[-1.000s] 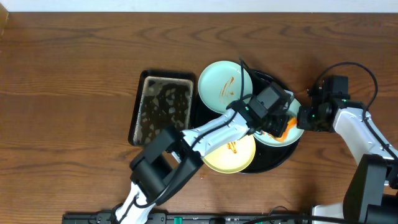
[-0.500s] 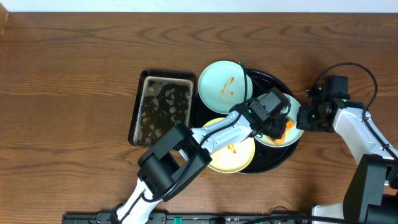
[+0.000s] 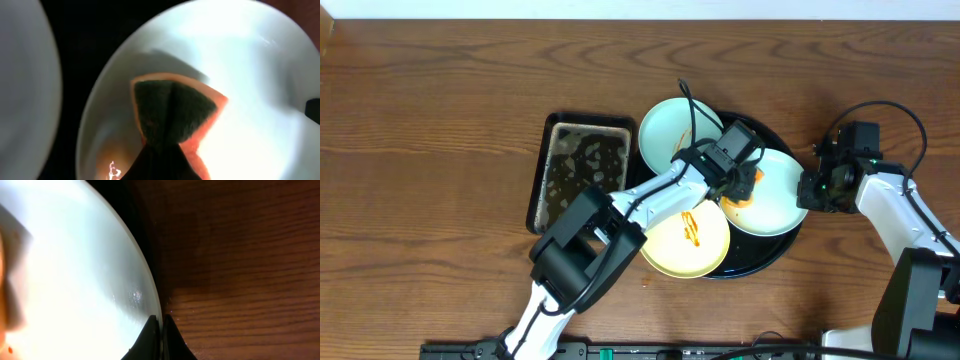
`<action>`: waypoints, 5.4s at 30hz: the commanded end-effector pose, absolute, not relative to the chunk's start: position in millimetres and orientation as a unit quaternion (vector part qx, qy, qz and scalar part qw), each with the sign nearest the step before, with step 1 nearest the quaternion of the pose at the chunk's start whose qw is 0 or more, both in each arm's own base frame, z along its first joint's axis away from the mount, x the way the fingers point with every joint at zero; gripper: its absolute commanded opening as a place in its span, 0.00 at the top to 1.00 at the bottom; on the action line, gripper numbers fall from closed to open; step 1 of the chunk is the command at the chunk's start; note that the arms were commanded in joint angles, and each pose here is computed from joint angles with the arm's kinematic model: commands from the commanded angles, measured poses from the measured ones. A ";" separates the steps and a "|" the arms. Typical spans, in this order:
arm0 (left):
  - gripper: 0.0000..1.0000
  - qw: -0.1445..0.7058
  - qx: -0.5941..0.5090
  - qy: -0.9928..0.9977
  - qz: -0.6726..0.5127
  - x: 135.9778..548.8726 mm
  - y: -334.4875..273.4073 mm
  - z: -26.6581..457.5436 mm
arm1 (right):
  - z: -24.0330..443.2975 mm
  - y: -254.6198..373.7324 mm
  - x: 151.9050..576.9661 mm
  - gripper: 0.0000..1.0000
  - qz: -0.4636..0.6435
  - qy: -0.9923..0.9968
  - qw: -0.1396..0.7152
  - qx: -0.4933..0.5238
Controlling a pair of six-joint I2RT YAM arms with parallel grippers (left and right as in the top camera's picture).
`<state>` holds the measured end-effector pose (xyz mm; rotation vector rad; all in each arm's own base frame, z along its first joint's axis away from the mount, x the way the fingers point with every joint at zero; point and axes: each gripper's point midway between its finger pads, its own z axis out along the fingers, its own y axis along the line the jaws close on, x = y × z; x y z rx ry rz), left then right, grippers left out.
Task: Clean dirty plates on tray and stack at the side
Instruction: 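Scrub the held pale green plate with the sponge in the left gripper, then return the sponge to the soapy tray with the left gripper, then lift the pale green plate with the right gripper and set it right of the tray, then move the right gripper to the yellow plate rim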
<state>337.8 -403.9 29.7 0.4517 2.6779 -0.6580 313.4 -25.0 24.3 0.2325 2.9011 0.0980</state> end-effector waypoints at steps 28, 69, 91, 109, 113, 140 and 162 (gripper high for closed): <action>0.92 0.212 0.203 0.924 -0.246 330.6 -437.8 27.0 | 22.3 -34.2 306.6 0.99 0.013 0.991 0.101 0.090; 0.93 0.275 0.057 0.957 -0.077 370.7 -244.4 169.7 | 76.8 -54.3 326.2 0.99 -0.035 0.972 0.198 0.123; 0.93 0.139 -0.061 0.977 -0.150 380.6 -103.0 111.8 | 181.6 -31.2 330.4 0.99 -0.300 0.894 0.334 -0.007; 0.93 0.120 -0.080 0.979 -0.143 369.5 -88.6 85.6 | 209.8 9.3 329.4 0.99 -0.346 0.849 0.400 -0.014; 0.93 0.120 -0.080 0.979 -0.143 369.4 -88.6 85.6 | 209.5 8.3 329.4 0.99 -0.345 0.849 0.400 -0.013; 0.93 0.116 -0.081 0.980 -0.142 367.5 -88.3 85.0 | 109.0 -191.5 296.2 0.99 -0.131 0.850 0.267 0.434; 0.93 0.116 -0.074 0.980 -0.143 366.7 -92.6 85.0 | 124.5 -10.3 310.5 0.39 0.227 0.934 0.220 0.165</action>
